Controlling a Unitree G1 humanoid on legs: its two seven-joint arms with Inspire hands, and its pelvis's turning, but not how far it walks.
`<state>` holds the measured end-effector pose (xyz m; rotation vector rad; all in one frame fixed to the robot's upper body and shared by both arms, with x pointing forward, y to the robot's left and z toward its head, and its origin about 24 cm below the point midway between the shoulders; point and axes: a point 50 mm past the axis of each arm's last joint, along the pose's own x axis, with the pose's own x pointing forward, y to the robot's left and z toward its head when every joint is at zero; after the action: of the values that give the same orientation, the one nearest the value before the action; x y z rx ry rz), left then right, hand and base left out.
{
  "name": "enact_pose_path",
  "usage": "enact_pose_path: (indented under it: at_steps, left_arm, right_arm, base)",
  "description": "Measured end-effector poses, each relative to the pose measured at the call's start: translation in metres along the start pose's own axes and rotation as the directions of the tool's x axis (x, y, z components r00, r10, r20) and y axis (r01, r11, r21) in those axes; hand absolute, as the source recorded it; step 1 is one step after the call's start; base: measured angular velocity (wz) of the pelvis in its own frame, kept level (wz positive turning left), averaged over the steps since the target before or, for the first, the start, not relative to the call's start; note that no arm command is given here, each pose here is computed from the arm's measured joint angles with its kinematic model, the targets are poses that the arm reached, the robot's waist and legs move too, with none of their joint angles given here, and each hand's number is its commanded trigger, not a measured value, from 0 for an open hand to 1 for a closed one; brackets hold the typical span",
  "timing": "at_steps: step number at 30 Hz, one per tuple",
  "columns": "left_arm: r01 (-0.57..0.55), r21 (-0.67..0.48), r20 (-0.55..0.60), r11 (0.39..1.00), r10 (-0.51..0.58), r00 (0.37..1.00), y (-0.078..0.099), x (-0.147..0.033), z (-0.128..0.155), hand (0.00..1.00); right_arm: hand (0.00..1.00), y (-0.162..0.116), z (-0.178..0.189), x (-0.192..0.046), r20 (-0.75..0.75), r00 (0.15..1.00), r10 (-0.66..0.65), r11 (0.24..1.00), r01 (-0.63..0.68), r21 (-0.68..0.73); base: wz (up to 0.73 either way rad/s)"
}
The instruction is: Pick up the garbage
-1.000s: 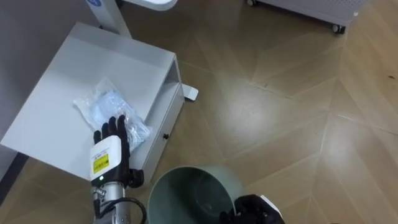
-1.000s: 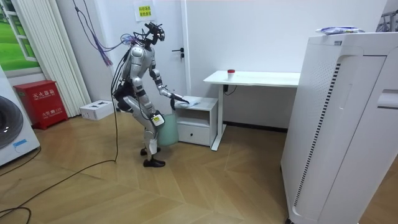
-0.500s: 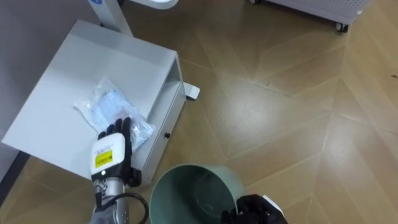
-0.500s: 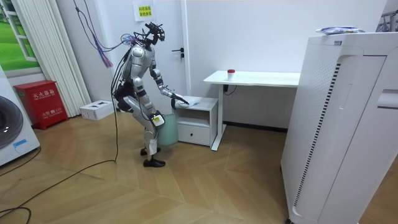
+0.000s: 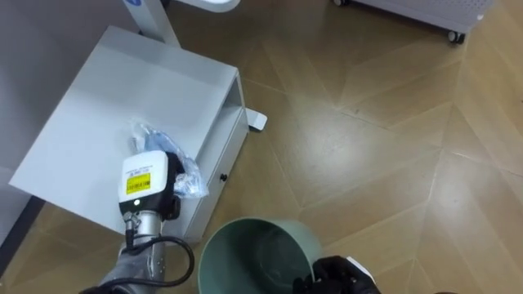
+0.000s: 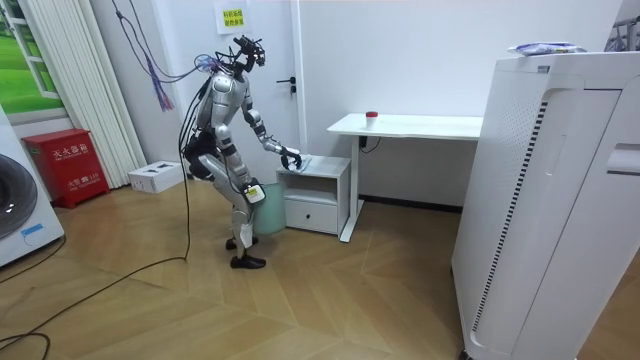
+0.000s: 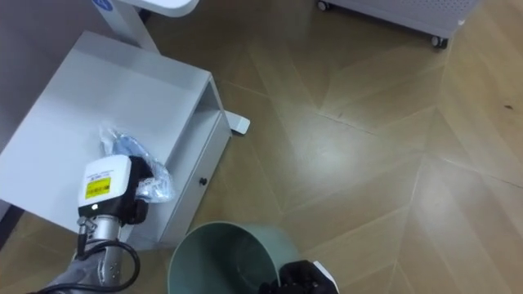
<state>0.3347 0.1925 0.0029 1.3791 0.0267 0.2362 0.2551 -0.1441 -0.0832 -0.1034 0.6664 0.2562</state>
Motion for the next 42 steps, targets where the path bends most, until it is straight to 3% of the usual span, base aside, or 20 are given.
enact_pose_path:
  at_steps: [10,18,26,32,36,42]
  left_arm:
    - [0.016,-0.027,-0.009,1.0,-0.016,1.0,-0.007,-0.007,0.001,1.0]
    - [0.05,-0.204,-0.081,0.978,-0.068,0.994,-0.027,-0.032,-0.011,1.0]
    - [-0.055,-0.392,0.006,0.919,0.062,0.998,-0.024,-0.045,0.012,1.0]
    - [-0.011,-0.453,0.007,0.892,0.016,1.0,-0.04,-0.072,0.019,1.0]
    - [-0.01,-0.494,0.044,0.87,0.036,0.998,-0.038,-0.074,0.034,1.0]
    - [0.075,-0.494,0.112,0.866,-0.022,0.993,-0.047,-0.087,0.044,1.0]
  right_arm:
    - [1.0,-0.002,-0.002,0.0,-0.004,1.0,-0.031,0.999,0.031,0.01]
    - [1.0,-0.008,-0.004,-0.004,0.036,0.992,-0.122,0.992,0.12,0.049]
    - [1.0,-0.02,-0.007,-0.012,0.084,0.966,-0.245,0.966,0.235,0.111]
    - [1.0,-0.028,-0.008,-0.014,0.085,0.954,-0.288,0.953,0.277,0.12]
    - [1.0,-0.035,-0.001,-0.014,0.1,0.943,-0.317,0.942,0.3,0.154]
    - [1.0,-0.026,0.003,-0.013,0.13,0.946,-0.297,0.946,0.273,0.175]
  base:
    - [0.0]
    - [0.0]
    - [-0.07]
    - [-0.06]
    - [-0.06]
    - [-0.07]
